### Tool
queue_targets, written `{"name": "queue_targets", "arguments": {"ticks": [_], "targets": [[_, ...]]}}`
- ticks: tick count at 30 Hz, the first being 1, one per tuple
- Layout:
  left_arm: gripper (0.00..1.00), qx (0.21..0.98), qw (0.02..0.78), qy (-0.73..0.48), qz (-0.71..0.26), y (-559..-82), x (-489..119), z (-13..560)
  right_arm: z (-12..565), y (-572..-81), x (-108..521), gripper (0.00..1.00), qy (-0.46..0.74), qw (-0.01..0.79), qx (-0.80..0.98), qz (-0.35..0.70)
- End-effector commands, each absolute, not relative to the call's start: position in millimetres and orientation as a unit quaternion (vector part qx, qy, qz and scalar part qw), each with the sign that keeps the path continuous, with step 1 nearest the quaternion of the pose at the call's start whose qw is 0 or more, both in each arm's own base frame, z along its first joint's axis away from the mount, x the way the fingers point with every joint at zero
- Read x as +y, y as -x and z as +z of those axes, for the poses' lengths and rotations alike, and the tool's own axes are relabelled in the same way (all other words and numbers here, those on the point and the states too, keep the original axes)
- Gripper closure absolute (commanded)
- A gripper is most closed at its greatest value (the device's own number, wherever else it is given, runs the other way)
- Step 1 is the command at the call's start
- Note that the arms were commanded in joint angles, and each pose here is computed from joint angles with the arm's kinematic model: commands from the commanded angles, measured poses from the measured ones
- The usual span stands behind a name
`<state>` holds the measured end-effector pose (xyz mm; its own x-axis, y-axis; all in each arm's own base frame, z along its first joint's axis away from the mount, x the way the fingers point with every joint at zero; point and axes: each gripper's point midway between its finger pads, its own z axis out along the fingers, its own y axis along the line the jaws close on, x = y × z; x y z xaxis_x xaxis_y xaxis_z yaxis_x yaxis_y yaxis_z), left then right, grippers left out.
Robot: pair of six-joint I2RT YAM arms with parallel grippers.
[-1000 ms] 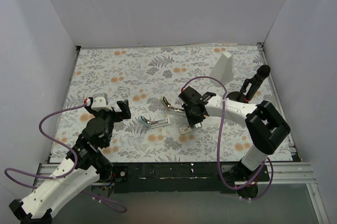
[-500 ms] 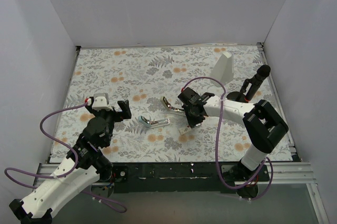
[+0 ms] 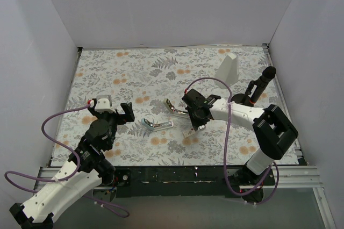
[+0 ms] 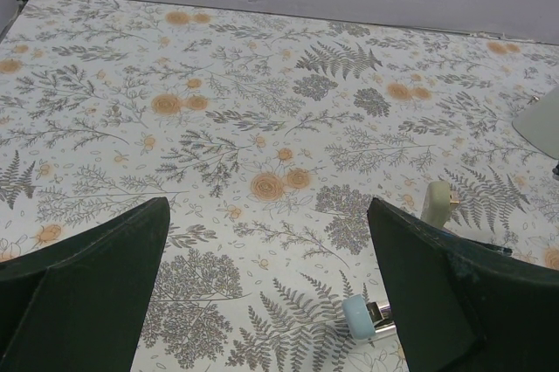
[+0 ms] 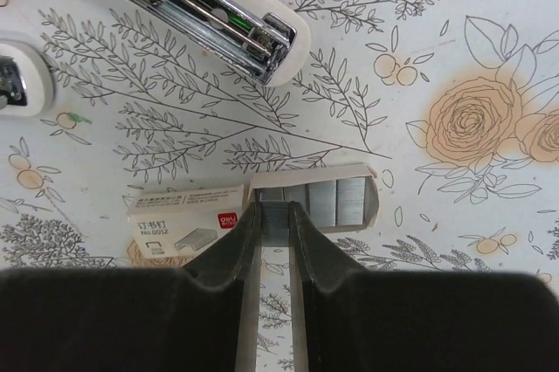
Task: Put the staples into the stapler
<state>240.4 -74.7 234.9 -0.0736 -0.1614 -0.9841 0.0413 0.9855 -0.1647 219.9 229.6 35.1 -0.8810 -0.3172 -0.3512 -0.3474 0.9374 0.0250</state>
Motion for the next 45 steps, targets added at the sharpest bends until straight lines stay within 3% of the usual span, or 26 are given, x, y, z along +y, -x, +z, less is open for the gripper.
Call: {"name": "queue_targets", "arguments": {"ticks": [1, 6, 13, 28, 45], "targets": [[0.02, 0.729, 0.679, 0.038, -0.07, -241.9, -73.8, 233.4, 59.7, -225.6, 233.9, 0.84, 0.186, 0.213, 0.957, 0.062], [0.02, 0.729, 0.68, 0.038, -0.071, -241.6, -73.7, 233.7, 67.4, -226.9, 236.3, 0.84, 0.222, 0.227, 0.945, 0.074], [0.02, 0.726, 0.683, 0.038, -0.071, -240.1, -71.9, 235.5, 102.6, -256.1, 255.4, 0.85, 0.329, 0.305, 0.889, 0.087], [0.02, 0.721, 0.689, 0.037, -0.069, -240.1, -69.4, 237.8, 135.7, -289.4, 303.3, 0.89, 0.529, 0.409, 0.716, 0.2], [0.02, 0.715, 0.696, 0.031, -0.06, -246.2, -68.5, 237.1, 90.7, -295.0, 310.6, 0.91, 0.584, 0.356, 0.694, 0.224]]}}
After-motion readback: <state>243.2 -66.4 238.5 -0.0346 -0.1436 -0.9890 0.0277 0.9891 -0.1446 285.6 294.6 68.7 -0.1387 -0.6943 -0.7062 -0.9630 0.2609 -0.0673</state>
